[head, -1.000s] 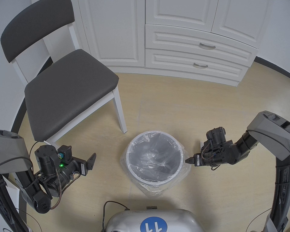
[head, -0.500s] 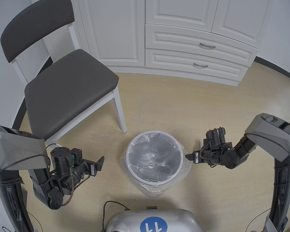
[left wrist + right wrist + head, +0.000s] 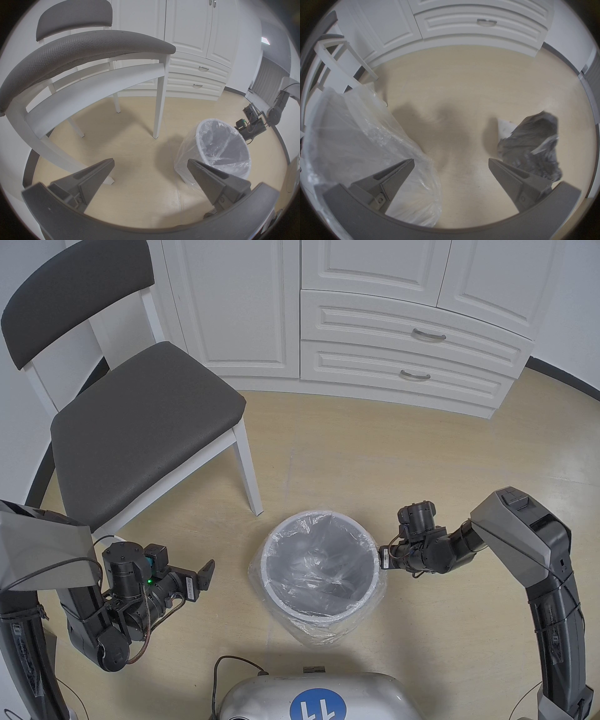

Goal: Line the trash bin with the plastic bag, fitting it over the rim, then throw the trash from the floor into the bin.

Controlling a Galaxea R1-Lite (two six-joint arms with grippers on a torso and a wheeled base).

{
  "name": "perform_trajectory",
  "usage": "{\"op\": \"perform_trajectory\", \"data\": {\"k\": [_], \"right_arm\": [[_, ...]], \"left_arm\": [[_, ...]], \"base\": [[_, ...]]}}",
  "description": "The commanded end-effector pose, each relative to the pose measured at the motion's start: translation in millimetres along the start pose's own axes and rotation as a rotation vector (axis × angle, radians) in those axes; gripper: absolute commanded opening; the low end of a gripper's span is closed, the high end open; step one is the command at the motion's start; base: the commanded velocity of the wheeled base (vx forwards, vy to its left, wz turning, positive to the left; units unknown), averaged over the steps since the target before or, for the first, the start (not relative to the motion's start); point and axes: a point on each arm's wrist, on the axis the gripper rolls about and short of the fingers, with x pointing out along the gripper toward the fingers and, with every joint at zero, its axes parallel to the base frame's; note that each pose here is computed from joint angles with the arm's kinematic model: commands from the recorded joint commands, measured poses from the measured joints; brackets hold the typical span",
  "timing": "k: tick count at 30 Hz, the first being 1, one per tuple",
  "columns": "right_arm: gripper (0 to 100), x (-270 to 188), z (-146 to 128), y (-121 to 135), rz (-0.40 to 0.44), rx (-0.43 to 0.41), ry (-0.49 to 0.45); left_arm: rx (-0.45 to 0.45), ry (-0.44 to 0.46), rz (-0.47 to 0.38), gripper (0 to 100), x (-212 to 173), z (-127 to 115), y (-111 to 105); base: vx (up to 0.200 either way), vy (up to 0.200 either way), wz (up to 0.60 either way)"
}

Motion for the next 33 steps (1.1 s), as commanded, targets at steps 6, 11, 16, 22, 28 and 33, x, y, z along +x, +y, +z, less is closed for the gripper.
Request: {"op": "perform_trajectory", "data": {"k": [6, 11, 16, 22, 28, 33], "right_arm": [[100, 38.4, -13.2, 24.1, 0.027, 0.065, 0.15], [100, 33.9, -14.0, 19.5, 0.023, 0.079, 0.159], [100, 11.8, 8.3, 3.4, 0.008, 0.108, 0.121], [100, -27.7, 36.0, -5.0, 0.009, 0.123, 0.047], [100, -112.7, 53.4, -3.4, 0.038, 0.013, -0.125], [100, -192.0, 47.9, -10.0, 0.05, -0.118, -0.322]], "left_arm": [[-0.007, -0.039, -0.002, 100, -6.0, 11.1, 2.8], [-0.007, -0.041, -0.004, 100, -9.4, 12.4, 2.8], [-0.006, -0.036, -0.007, 100, -10.2, 11.5, 2.0], [-0.003, -0.034, -0.016, 100, -11.1, 10.9, -1.0], [0.0, -0.051, -0.039, 100, -26.7, 17.9, -5.7], [0.007, -0.101, -0.092, 100, -52.5, 31.6, -15.2]], "base": [[0.0, 0.0, 0.0], [0.0, 0.0, 0.0], [0.0, 0.0, 0.0], [0.0, 0.0, 0.0], [0.0, 0.0, 0.0], [0.0, 0.0, 0.0]]}}
